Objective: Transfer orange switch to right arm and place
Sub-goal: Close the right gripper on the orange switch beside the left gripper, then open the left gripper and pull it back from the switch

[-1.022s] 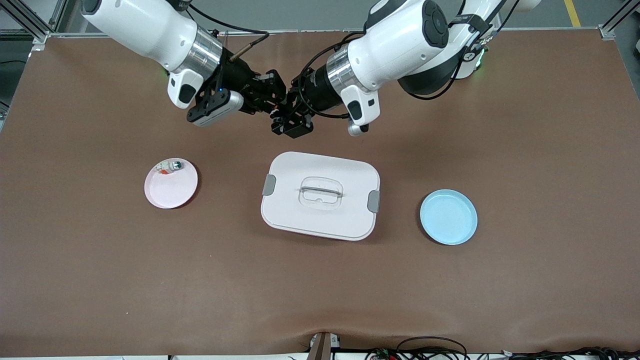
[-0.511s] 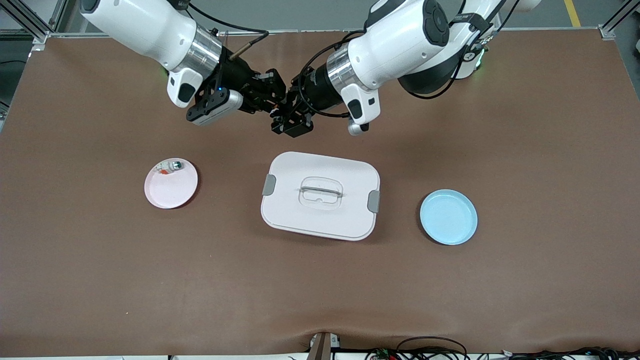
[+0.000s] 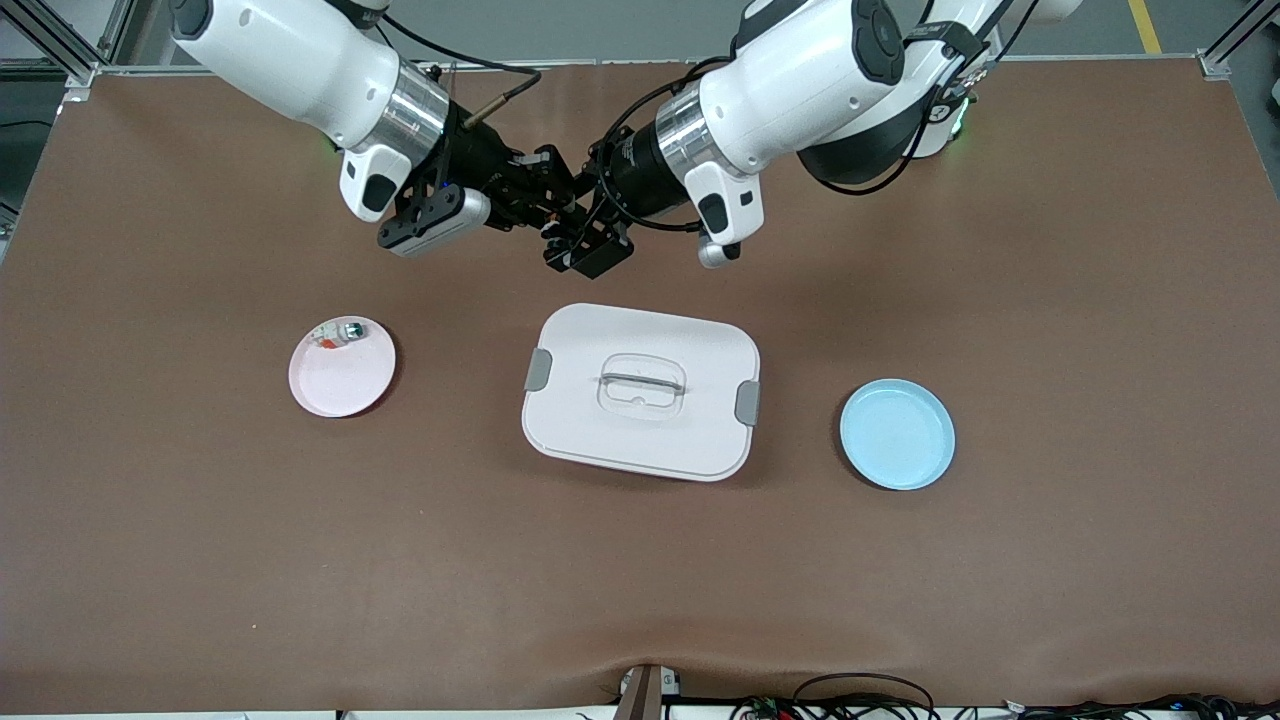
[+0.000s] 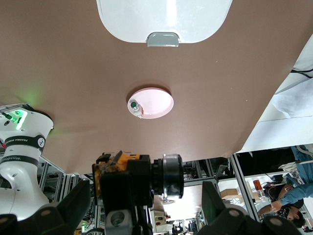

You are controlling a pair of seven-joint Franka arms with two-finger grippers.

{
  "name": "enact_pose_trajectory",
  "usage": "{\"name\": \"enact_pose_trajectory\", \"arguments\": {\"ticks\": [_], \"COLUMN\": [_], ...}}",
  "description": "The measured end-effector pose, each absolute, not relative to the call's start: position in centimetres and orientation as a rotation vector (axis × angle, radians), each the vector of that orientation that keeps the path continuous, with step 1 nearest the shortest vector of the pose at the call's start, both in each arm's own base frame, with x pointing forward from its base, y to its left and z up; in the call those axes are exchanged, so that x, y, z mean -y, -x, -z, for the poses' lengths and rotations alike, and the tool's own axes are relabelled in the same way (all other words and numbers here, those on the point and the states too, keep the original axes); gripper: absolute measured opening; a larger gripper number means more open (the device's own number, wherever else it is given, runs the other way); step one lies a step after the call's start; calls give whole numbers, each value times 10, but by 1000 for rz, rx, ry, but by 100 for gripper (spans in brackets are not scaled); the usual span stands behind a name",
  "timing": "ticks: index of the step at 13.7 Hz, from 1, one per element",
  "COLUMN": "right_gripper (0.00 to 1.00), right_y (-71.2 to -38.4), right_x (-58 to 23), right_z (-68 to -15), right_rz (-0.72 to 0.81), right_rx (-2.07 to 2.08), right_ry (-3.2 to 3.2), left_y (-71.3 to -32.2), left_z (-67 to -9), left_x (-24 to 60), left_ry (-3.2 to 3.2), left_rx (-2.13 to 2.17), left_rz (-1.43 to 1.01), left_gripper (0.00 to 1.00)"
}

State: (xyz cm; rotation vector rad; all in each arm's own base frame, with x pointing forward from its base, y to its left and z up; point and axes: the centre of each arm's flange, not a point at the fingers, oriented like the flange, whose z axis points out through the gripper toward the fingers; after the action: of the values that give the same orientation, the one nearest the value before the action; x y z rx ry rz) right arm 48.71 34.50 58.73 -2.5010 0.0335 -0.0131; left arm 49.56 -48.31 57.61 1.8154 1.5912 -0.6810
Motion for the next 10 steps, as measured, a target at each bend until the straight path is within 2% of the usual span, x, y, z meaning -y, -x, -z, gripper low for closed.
{"name": "enact_pose_trajectory", "arguments": {"ticks": [7,10], "right_gripper": [36,36], "right_y": [-493,-498], "right_x": [-331,-313], "right_z": [-576,-567], "right_rz": [186,171], "right_rx": [473,694], "right_ry": [2619,2664], "left_y": [-518,-532], "left_z": [-584,-574], "left_x": [449,421], "left_ry": [-1796,-1900], "left_rx": [-1636,-1679], "left_rz": [650,577], "left_gripper": [100,100]}}
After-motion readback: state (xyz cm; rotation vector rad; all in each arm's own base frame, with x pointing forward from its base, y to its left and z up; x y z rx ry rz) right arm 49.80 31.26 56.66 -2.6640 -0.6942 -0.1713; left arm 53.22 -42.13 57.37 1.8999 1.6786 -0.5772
